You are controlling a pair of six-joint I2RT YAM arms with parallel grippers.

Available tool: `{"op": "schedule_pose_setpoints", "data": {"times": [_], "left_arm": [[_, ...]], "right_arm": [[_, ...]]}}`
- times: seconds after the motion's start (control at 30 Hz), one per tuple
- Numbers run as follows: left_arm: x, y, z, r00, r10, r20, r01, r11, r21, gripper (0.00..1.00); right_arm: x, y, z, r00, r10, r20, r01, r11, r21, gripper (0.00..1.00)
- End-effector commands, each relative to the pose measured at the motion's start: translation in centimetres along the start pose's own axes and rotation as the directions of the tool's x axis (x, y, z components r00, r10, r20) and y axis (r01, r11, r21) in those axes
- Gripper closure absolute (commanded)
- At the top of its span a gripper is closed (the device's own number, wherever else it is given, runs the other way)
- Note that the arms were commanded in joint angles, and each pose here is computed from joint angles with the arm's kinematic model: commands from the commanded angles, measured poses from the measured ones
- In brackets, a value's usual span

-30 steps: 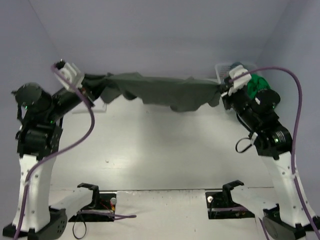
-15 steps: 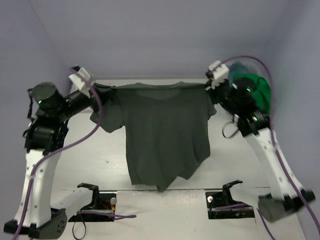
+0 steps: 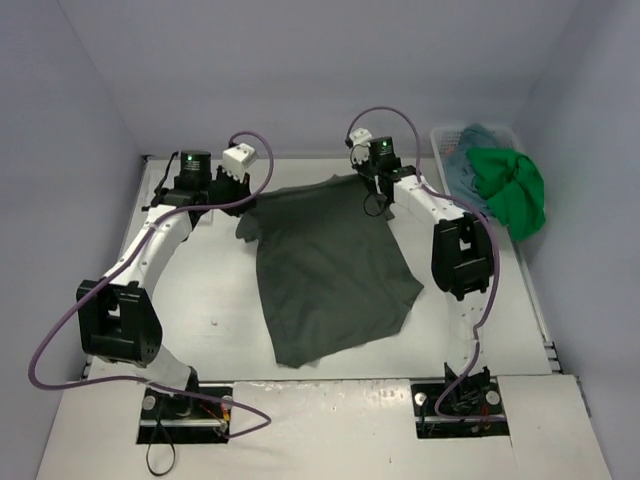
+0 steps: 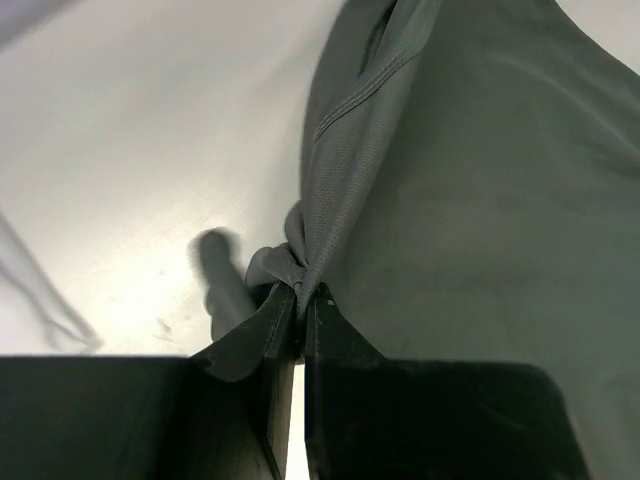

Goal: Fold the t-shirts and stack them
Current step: Flatten the tshirt out

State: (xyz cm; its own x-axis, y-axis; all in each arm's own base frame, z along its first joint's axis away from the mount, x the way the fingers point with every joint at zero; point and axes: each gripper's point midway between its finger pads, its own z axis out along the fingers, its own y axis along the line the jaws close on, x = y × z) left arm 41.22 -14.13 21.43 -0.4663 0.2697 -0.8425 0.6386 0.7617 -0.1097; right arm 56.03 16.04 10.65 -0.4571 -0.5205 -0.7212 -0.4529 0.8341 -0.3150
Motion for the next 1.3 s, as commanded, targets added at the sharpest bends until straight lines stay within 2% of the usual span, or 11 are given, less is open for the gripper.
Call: {"op": "schedule_pose_setpoints", "data": {"times": [0.0,0.2,0.27,0.3,0.33,0.37,0.53,0.67,0.93,1.0,1.27], "left_arm": [[-7.7,1.7,-3.8,0.961,0.181,0.208,-0.149,0.976,-0.162,1.00],[-7.0,2.3,-4.6,0.959,0.189,0.213,-0.141,0.965,-0.223,1.00],[-6.4,2.3,-4.3,0.965,0.176,0.196,-0.133,0.967,-0.215,1.00],[-6.0,2.2,-4.3,0.968,0.170,0.184,-0.130,0.969,-0.211,1.00],[-5.8,2.1,-4.2,0.970,0.166,0.180,-0.129,0.970,-0.205,1.00],[-5.6,2.0,-4.2,0.970,0.167,0.177,-0.131,0.971,-0.200,1.00],[-5.0,1.6,-4.2,0.975,0.155,0.161,-0.126,0.976,-0.179,1.00],[-5.1,1.3,-4.3,0.976,0.148,0.162,-0.120,0.978,-0.169,1.00],[-4.3,1.9,-4.5,0.978,0.167,0.127,-0.139,0.969,-0.202,1.00],[-3.7,2.8,-4.5,0.981,0.167,0.096,-0.140,0.961,-0.240,1.00],[-1.2,8.3,-4.2,0.995,0.104,-0.011,-0.099,0.907,-0.409,1.00]], "right_arm": [[-9.8,-5.1,-2.9,0.968,0.008,0.252,-0.064,0.975,0.214,1.00],[-11.9,-4.0,-1.9,0.957,0.002,0.291,-0.082,0.961,0.263,0.96],[-10.3,-1.0,0.1,0.981,-0.021,0.194,-0.021,0.977,0.212,0.72],[-11.0,-0.7,-0.2,0.982,-0.023,0.186,-0.020,0.974,0.226,0.46],[-10.4,0.2,0.0,0.987,-0.032,0.160,-0.004,0.976,0.218,0.32],[-10.9,1.6,-0.8,0.985,-0.047,0.165,0.013,0.979,0.206,0.01],[-7.9,4.3,-4.5,0.994,-0.055,0.093,0.044,0.992,0.117,0.00],[-7.3,8.8,-11.5,0.989,-0.124,0.082,0.131,0.988,-0.085,0.01],[-2.1,23.4,-26.2,0.895,-0.395,0.206,0.445,0.787,-0.428,0.17],[0.3,25.6,-27.6,0.880,-0.427,0.207,0.472,0.738,-0.482,0.30],[9.6,30.9,-25.8,0.822,-0.560,0.103,0.483,0.589,-0.649,0.46]]}}
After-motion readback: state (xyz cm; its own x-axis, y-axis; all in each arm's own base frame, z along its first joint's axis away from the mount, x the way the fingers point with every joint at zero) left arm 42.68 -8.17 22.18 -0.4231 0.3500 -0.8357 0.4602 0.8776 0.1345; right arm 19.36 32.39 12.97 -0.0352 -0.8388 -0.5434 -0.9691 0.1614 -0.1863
